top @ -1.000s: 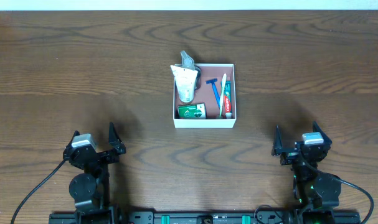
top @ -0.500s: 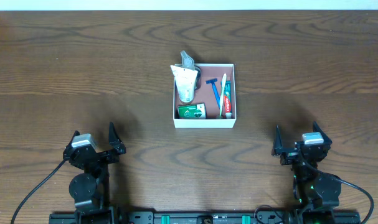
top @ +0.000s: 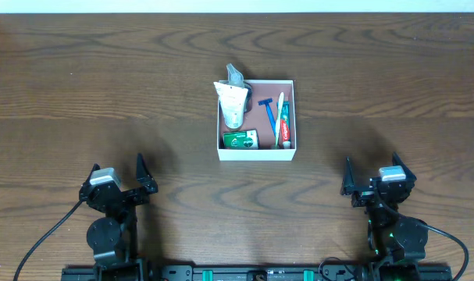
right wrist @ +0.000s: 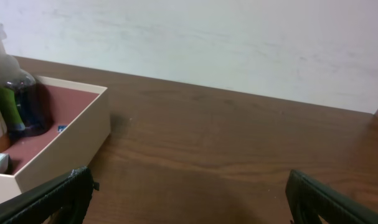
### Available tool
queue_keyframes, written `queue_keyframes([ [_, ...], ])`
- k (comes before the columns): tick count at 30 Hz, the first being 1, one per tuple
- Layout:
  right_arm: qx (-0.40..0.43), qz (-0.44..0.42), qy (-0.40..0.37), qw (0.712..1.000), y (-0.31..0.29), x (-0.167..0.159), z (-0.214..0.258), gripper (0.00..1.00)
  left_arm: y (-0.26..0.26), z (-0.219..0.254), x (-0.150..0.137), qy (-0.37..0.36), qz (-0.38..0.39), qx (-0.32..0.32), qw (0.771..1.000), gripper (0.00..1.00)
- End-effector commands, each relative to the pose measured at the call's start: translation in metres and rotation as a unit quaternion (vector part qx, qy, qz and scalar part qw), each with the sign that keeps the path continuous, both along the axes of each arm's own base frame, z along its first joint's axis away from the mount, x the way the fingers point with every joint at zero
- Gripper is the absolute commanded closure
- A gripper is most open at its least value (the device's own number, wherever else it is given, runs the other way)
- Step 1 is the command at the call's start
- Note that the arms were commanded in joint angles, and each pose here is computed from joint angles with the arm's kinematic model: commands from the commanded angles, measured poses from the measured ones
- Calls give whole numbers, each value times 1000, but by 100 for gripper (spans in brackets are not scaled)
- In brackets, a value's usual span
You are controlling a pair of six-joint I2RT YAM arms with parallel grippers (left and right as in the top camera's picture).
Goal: Pack container
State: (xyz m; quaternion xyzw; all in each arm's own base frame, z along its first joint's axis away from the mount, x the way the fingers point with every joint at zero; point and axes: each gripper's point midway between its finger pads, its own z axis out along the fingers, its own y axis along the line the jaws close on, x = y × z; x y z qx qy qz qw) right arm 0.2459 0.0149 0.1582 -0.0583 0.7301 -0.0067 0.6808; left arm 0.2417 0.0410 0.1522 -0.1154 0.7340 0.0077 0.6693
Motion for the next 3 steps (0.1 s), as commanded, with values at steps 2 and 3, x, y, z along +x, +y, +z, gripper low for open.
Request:
queue_keyframes([
  [2, -7, -8, -1, 1000, -4, 0, -1, 1, -1, -15, -1, 24, -3, 2, 1000, 2],
  [3, -7, -8, -1, 1000, -4, 0, -1, 1, -1, -15, -1, 24, -3, 2, 1000, 2],
])
